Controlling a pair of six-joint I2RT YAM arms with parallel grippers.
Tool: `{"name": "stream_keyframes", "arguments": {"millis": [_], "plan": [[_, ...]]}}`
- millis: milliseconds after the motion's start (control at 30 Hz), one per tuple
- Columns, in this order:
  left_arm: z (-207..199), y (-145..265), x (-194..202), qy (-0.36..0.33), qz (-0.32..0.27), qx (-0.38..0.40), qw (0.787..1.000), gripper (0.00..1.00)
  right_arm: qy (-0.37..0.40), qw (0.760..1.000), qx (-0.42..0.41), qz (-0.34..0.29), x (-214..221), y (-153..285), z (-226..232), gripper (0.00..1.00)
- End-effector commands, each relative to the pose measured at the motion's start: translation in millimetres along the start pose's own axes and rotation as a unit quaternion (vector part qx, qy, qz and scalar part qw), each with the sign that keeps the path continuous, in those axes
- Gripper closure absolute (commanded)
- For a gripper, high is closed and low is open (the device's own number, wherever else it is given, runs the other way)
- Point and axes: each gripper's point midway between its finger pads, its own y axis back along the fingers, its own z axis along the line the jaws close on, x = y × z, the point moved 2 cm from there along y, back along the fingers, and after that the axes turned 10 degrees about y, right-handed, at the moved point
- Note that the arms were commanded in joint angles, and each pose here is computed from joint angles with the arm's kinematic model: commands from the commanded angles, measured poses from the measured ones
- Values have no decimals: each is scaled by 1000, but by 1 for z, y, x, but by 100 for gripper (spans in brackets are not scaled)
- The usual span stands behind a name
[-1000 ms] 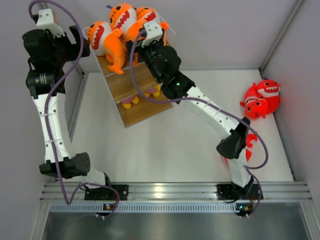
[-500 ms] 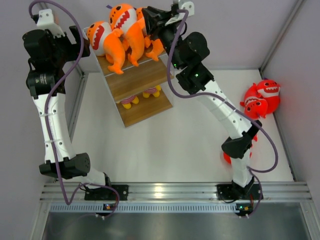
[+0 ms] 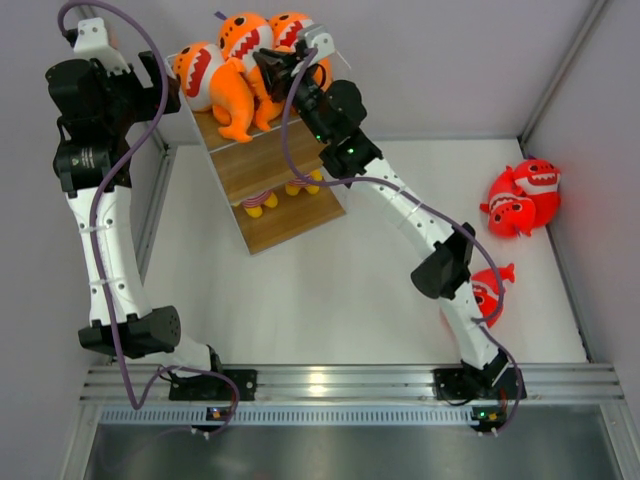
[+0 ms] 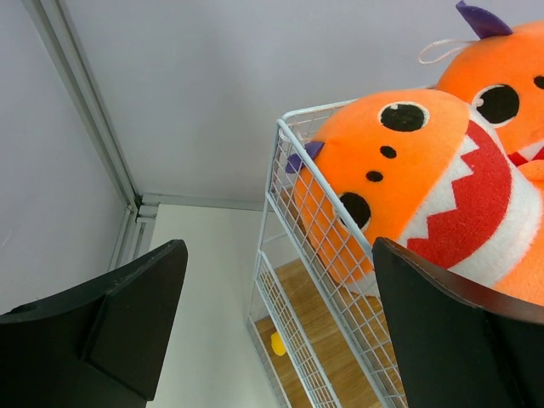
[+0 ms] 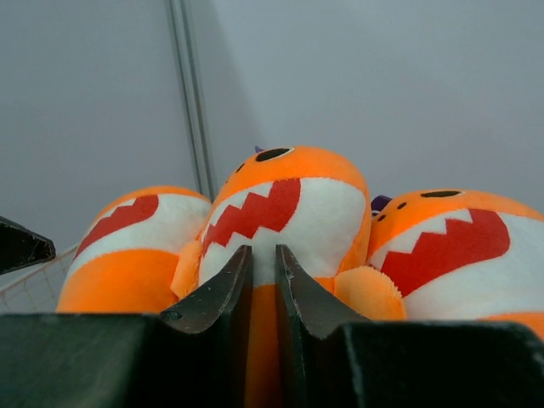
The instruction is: Place and organize the stuffed toys onto the shelf
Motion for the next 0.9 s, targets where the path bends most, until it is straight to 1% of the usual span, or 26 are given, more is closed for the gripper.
{"name": "stream_keyframes", "arguments": {"millis": [0,167,233,267,333,367,400,433,467,500,533,567,600,633,667,700,733,767,800,833,867], "plan": [[0,0,4,0,5,2,1000,4,0,1000,5,-5,-20,1,-10,83],[-1,0,4,2,5,3,1000,4,5,1000,-6,12,-11,3,-8,84],[0,-1,5,2,7,2,1000,4,5,1000,-7,6,-21,4,-10,82],[0,-1,6,1,8,2,1000,4,5,1000,-9,4,-24,5,-10,74],[0,0,6,-1,7,1,1000,4,6,1000,-7,-15,-49,8,-11,64],[1,0,7,-1,8,0,1000,4,9,1000,-8,-19,-55,9,-11,54],[1,1,6,-2,7,0,1000,4,9,999,-5,-34,-79,13,-13,47],[1,1,7,-3,8,-1,1000,4,11,999,-5,-44,-90,15,-14,42],[2,1,7,-3,9,-1,1000,4,11,999,-5,-46,-95,18,-14,33],[1,2,7,-5,7,-1,1000,4,11,998,-2,-65,-122,24,-18,29],[1,1,8,-4,10,-1,1000,4,13,997,-2,-72,-133,28,-19,25],[2,2,8,-6,10,-1,1000,4,13,997,-2,-73,-138,31,-20,19],[2,2,9,-6,11,0,1000,4,12,996,2,-91,-167,40,-24,16],[2,2,10,-10,12,0,1000,4,36,995,5,-95,-178,45,-28,12],[3,3,11,-12,13,-3,1000,4,43,996,6,-81,-176,50,-30,6],[3,7,9,-16,10,-4,1000,4,48,994,13,-96,-207,64,-38,2],[5,7,13,-23,14,-6,1000,4,58,994,21,-94,-216,73,-43,1],[6,8,13,-28,14,-9,999,3,62,995,23,-68,-202,79,-45,1],[6,14,11,-32,8,-11,999,3,67,994,40,-76,-230,100,-60,1],[8,15,15,-39,14,-12,999,3,66,994,64,-64,-232,111,-73,1],[8,17,16,-43,14,-13,999,3,68,995,72,-25,-205,121,-78,1]]}}
